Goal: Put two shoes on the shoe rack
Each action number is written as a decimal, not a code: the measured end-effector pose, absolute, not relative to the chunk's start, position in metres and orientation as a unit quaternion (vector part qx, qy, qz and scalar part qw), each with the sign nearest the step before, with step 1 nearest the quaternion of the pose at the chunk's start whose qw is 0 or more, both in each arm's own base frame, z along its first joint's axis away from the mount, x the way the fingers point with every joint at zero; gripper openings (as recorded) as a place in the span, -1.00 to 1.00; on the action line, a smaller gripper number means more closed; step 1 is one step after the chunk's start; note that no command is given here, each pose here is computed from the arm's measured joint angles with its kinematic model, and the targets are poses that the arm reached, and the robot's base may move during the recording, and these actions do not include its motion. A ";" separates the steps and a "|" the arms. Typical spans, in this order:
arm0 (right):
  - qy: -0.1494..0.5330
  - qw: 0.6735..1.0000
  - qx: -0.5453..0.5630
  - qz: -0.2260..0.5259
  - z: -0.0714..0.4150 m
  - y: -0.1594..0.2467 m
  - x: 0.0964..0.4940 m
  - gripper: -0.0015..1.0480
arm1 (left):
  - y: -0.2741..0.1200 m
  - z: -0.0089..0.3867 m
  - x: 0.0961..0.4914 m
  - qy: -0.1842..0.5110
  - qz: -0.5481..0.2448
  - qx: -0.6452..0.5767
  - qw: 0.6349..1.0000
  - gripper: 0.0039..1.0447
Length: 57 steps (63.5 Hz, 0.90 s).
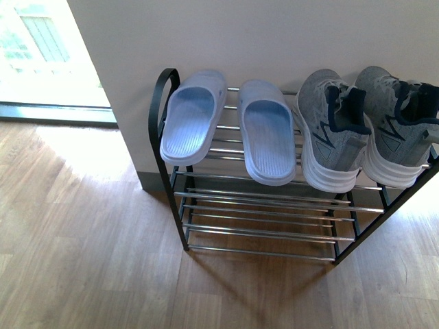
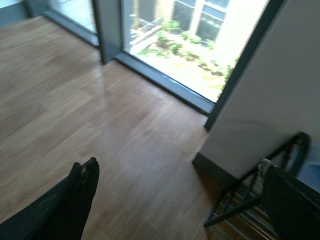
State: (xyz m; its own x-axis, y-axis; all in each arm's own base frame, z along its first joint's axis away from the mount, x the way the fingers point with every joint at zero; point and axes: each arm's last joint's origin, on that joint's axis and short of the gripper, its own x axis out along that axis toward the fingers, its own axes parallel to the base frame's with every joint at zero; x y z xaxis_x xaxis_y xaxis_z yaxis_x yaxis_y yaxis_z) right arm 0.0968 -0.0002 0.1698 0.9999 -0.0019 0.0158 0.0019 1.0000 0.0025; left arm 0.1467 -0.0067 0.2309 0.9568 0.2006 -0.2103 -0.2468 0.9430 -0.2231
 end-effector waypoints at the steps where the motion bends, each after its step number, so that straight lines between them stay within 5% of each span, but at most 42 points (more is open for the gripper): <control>1: -0.008 1.000 0.001 -0.001 0.170 0.000 0.097 0.82 | -0.004 0.227 0.146 0.075 0.087 -0.114 0.987 0.53; 6: -0.008 1.000 0.001 -0.001 0.170 0.000 0.097 0.82 | -0.001 0.218 0.139 0.010 0.010 -0.054 0.998 0.18; 26: -0.008 1.000 0.001 -0.001 0.170 0.000 0.097 0.82 | 0.000 0.195 0.125 0.000 -0.001 -0.009 1.000 -0.98; 57: -0.008 1.000 0.001 -0.001 0.170 0.000 0.097 0.82 | 0.000 0.178 0.113 0.000 -0.001 -0.006 1.000 -0.98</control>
